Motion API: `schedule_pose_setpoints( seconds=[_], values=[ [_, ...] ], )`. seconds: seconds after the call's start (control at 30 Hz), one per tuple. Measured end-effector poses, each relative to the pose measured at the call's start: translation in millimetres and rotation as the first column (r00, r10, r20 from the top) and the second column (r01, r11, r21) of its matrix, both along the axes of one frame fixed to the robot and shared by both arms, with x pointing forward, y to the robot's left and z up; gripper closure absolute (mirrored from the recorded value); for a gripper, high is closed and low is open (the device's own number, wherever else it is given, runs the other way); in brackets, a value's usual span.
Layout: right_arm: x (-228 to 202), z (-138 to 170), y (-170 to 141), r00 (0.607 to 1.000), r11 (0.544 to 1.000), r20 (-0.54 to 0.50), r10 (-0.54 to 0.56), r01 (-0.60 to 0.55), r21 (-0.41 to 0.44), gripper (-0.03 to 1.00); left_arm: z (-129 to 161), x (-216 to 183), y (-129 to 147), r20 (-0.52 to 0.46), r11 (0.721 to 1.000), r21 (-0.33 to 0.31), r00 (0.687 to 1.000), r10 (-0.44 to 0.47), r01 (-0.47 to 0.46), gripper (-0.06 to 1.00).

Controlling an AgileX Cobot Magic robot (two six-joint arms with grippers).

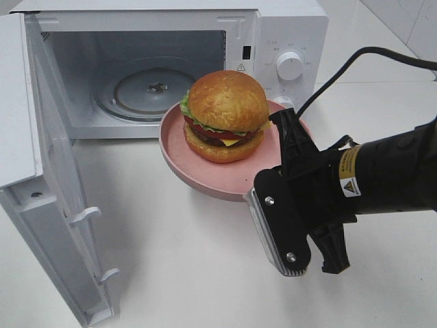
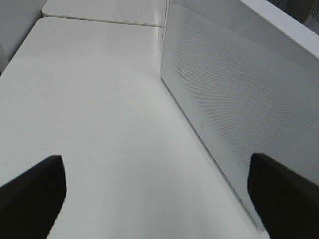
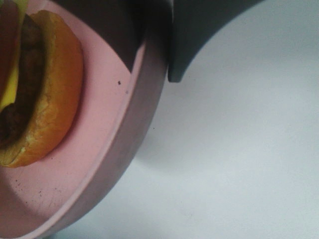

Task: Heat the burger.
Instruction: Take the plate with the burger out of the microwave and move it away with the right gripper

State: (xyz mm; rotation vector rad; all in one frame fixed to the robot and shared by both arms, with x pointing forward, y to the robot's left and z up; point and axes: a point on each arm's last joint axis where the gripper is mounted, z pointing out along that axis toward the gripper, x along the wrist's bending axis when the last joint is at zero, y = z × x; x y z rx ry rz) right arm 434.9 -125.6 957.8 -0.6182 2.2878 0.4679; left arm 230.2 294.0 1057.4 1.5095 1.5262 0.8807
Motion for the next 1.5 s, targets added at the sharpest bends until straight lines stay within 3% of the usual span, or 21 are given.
schedule_pose_setpoints(
  seconds=[0.43,1.03,1.5],
  values=[
    [-28,16,-29,0.999,0.999,0.014,-0.031,0.031,-0.007,0.89,0,0,0,0.0,1.0,0.0,1.0,0.0,0.0,0.04],
    [-57,45,-66,0.984,0.984,0.002,-0.179,0.179,-0.015,0.89,0,0,0,0.0,1.0,0.0,1.0,0.0,0.0,0.04],
    [-74,52,-97,0.91,0.912,-0.067,-0.41,0.408,-0.037,0.89,0,0,0,0.0,1.0,0.0,1.0,0.0,0.0,0.04]
  ],
)
